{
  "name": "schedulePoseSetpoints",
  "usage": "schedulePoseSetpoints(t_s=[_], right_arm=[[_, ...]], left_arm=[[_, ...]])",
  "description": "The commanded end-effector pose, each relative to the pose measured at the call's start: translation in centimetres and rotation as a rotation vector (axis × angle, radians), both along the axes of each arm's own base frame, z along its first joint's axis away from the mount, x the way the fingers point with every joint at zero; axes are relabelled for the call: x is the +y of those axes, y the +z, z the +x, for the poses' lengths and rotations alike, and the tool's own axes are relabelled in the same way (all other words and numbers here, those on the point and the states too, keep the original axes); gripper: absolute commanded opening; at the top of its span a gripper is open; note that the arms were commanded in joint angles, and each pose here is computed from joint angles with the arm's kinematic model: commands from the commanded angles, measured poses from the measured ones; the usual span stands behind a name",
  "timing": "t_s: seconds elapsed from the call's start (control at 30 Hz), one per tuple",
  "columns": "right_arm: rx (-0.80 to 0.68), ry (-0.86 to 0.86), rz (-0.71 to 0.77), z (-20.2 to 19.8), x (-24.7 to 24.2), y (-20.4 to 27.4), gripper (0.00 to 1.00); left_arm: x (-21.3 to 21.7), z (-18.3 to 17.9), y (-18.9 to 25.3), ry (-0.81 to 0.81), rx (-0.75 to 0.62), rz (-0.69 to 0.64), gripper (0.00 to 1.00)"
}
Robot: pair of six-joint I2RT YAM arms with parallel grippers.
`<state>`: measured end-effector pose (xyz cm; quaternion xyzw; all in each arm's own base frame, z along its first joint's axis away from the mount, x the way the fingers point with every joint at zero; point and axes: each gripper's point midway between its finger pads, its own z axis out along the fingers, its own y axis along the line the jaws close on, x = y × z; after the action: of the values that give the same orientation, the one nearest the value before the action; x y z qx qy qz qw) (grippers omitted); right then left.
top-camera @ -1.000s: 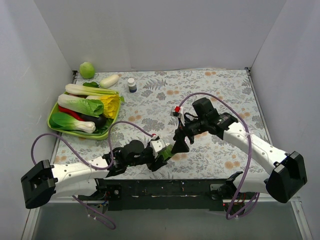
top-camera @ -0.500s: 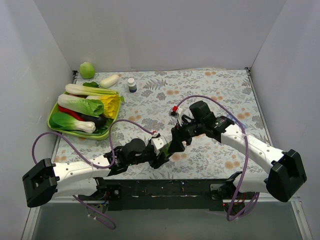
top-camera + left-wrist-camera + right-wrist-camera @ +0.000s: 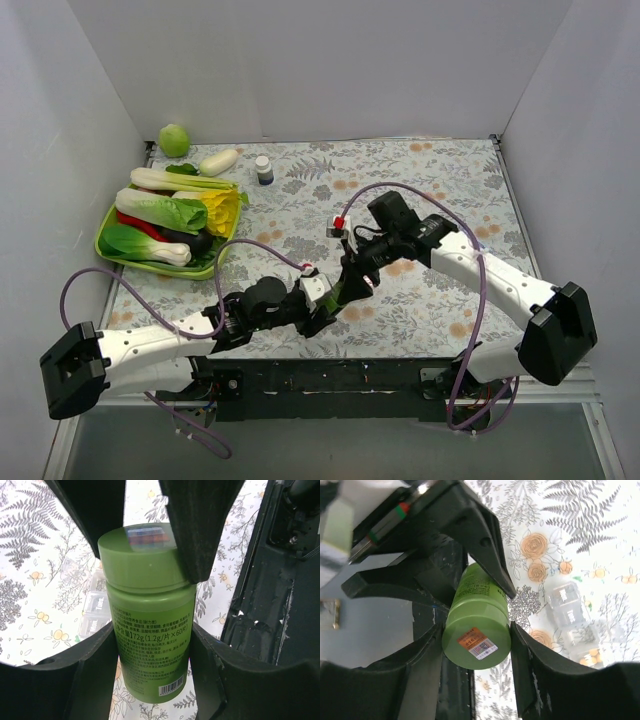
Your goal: Sort the pills into containers
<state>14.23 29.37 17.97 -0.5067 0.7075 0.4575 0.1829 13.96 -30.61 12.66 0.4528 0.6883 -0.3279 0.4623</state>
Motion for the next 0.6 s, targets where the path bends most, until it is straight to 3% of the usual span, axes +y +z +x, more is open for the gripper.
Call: schedulePoseSetpoints(t_s=[0.0, 0.13, 0.27, 0.33, 0.4, 0.43, 0.5, 0.53, 0.57], right_arm=[[-0.206, 0.401, 0.199, -3.1, 0.7, 4.4, 0.01], [-0.475, 0.65, 0.248, -3.5, 0.1, 3.5, 0.08], [-0.864, 0.725, 0.19, -1.3, -0.1, 1.2, 0.01], [-0.888, 0.725, 0.183, -0.6, 0.6, 2.1, 0.01], [-0.82, 0.693, 0.158, -0.3, 0.9, 2.0, 0.06], [-0.81, 0.685, 0.172, -0.5, 1.1, 2.4, 0.22], [-0.744, 0.637, 0.22, -1.3, 1.7, 3.4, 0.42], [-0.708, 0.619, 0.24, -1.7, 1.8, 3.8, 0.59], [-0.695, 0.596, 0.25, -1.8, 1.9, 4.3, 0.64]], left_arm=[[-0.5, -1.4, 1.4, -0.119, -0.042, -0.034, 0.0], [-0.5, -2.4, 1.0, -0.172, -0.023, -0.036, 0.0], [-0.4, -2.7, 0.8, -0.187, -0.011, -0.042, 0.0], [-0.3, -2.8, 0.6, -0.187, -0.003, -0.04, 0.0], [-0.3, -2.7, 0.7, -0.184, -0.004, -0.048, 0.0], [-0.2, -2.7, 0.5, -0.181, -0.002, -0.047, 0.0], [-0.2, -2.6, 0.3, -0.177, 0.0, -0.044, 0.0], [-0.2, -2.5, 0.4, -0.173, 0.002, -0.046, 0.0], [-0.1, -2.4, 0.4, -0.165, 0.002, -0.044, 0.0]])
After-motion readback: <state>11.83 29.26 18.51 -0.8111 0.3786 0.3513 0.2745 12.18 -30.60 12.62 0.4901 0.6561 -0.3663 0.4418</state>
